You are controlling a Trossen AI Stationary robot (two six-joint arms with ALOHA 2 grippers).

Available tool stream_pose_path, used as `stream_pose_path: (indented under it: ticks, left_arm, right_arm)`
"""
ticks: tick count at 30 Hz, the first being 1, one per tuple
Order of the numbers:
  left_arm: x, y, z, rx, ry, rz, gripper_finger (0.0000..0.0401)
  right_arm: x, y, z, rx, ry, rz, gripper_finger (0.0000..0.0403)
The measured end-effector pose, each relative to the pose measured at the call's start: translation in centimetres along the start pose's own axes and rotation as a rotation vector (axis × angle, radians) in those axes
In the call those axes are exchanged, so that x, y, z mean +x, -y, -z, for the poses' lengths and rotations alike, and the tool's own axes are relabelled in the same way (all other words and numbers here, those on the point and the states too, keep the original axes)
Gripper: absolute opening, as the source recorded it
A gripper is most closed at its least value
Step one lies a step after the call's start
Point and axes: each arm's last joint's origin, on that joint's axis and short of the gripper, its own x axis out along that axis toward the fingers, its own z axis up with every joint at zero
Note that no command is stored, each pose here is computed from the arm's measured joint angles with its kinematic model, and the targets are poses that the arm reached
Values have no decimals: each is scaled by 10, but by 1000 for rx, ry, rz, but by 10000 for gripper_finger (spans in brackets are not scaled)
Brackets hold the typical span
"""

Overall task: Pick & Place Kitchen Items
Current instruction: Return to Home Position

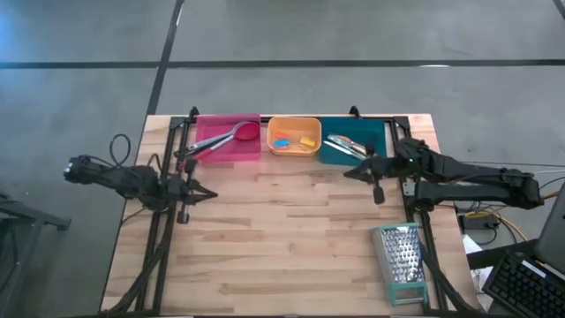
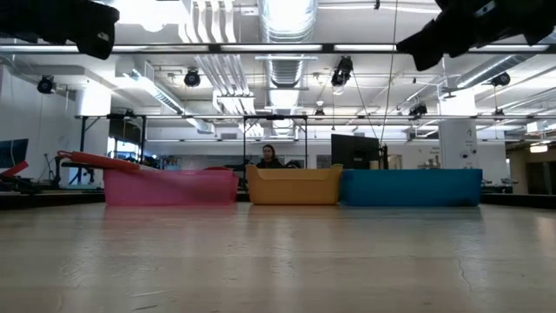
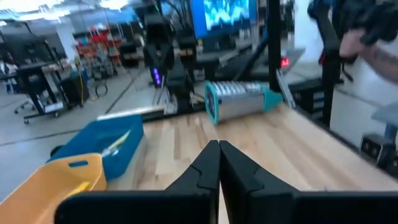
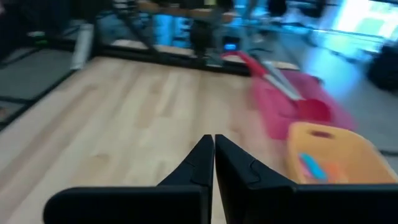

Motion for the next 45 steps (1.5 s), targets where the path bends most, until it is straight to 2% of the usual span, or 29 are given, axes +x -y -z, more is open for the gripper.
stream_pose_path:
  ticks: [3, 5, 10, 21, 28, 45]
  left_arm:
    - [-1, 1, 6, -3, 0, 0, 10]
    - [0, 2, 12, -28, -25, -4, 14]
    - [4, 5, 29, -215, -73, -8, 17]
    - [10, 14, 82, -215, -224, -8, 15]
    - [12, 14, 80, -229, -154, 1, 14]
    - [-5, 9, 64, -284, 152, 2, 14]
  right_arm:
    - [-9, 0, 5, 41, 12, 123, 8]
    - [-14, -1, 8, 55, 28, 161, 8]
    - [-19, -5, 14, 155, 54, 158, 8]
    - [-15, -5, 22, 141, 14, 154, 8]
    - [-17, -7, 33, 140, 17, 154, 8]
    - [-28, -22, 96, 128, 64, 159, 9]
